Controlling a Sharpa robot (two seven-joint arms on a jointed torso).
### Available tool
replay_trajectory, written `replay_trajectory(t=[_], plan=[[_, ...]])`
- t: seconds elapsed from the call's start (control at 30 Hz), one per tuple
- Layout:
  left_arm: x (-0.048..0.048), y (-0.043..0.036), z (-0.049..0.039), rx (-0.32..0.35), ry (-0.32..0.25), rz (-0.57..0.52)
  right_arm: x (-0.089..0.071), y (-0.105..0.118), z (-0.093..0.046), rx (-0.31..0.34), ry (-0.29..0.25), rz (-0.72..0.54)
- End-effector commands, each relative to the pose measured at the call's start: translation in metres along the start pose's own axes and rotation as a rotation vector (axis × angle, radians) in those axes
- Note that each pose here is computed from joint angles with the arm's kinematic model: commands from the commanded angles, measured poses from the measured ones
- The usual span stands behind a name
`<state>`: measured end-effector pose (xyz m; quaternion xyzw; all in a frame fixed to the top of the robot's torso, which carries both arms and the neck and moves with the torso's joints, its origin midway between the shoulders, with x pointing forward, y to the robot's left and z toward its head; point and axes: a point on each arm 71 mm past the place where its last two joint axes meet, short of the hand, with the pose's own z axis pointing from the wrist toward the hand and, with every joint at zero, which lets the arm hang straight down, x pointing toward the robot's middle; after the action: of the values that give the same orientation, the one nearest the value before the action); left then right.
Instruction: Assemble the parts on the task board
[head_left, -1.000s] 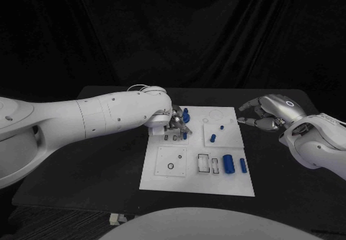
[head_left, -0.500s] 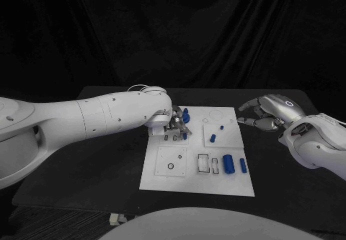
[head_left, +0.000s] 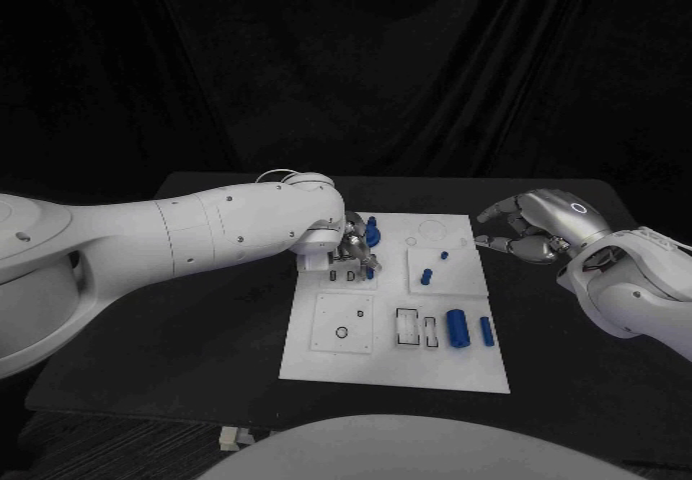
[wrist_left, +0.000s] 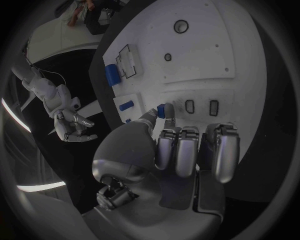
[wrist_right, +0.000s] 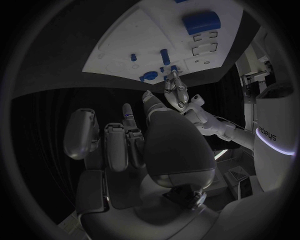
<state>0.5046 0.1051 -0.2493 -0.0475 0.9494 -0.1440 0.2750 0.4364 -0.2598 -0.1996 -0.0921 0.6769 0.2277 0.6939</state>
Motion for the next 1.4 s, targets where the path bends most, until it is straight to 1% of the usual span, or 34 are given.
replay_trajectory(t=[0.03, 0.47, 0.7, 1.1, 1.4], plan=[[0.0021, -0.0025, 0.0009, 0.015, 0.015, 0.007, 0.000, 0.000, -0.001, -0.002, -0.004, -0.003], [0.0011, -0.0015, 0.0022, 0.032, 0.012, 0.001, 0.001, 0.000, -0.001, -0.001, 0.000, -0.004], [0.0004, 0.0015, 0.0018, 0.034, 0.007, -0.005, 0.004, -0.001, -0.002, 0.001, 0.007, -0.004], [0.0016, 0.0115, -0.0022, 0.016, -0.001, -0.019, 0.006, -0.002, -0.002, 0.000, 0.008, -0.004], [-0.0002, 0.0234, -0.0060, -0.001, -0.026, -0.046, 0.007, -0.002, -0.002, 0.002, 0.010, -0.004]])
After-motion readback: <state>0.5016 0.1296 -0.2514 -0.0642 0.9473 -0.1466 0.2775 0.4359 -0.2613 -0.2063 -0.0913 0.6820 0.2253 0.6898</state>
